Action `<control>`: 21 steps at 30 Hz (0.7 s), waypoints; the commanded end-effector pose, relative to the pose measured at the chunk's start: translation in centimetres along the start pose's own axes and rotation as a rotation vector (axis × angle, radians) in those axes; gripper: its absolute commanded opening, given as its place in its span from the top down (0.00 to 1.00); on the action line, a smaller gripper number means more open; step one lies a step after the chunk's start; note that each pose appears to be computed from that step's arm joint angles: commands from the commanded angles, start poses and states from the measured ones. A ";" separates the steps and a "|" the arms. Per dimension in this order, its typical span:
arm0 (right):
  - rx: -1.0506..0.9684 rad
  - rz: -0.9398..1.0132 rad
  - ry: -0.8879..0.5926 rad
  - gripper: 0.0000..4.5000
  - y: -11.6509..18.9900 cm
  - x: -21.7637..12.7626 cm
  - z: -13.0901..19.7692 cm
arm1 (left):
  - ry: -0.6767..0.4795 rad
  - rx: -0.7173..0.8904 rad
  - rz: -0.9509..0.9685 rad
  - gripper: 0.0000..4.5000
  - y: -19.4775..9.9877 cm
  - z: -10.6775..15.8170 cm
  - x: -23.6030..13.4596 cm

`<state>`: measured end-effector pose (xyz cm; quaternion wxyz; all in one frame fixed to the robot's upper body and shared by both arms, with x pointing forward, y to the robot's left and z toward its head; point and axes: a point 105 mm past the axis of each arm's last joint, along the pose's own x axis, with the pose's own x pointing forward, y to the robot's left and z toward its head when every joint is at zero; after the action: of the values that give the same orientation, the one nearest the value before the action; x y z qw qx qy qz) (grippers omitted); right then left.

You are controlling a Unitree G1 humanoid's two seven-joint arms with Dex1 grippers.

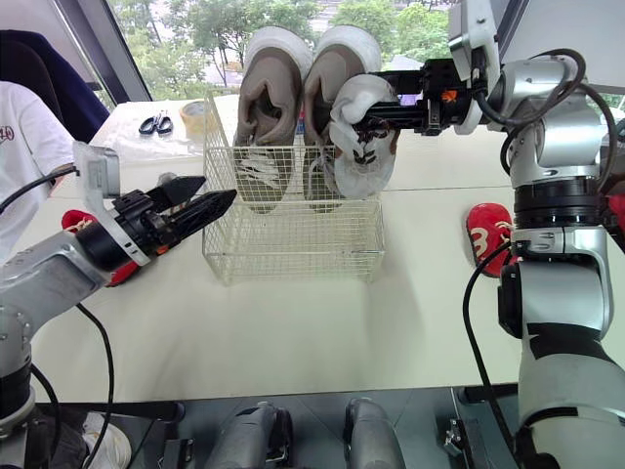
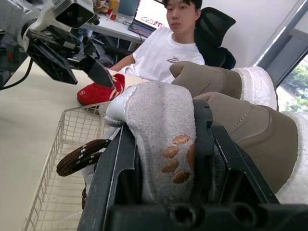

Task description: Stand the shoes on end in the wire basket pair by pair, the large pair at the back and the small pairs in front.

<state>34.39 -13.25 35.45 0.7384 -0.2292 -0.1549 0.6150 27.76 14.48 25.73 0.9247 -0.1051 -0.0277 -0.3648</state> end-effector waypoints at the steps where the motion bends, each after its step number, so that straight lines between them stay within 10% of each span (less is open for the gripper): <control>1: -0.048 -0.040 -0.047 0.67 -0.6 -0.9 2.5 | -0.040 0.020 -0.004 0.01 -0.4 0.7 0.0; 21: 0.038 -0.145 -0.182 0.67 -2.8 -2.6 3.6 | -0.038 0.003 -0.001 0.01 0.2 0.3 0.1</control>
<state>35.84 -15.53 37.78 0.7830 -0.1429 -0.1795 0.5781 28.11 14.59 25.48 0.9253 -0.1140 -0.0294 -0.3606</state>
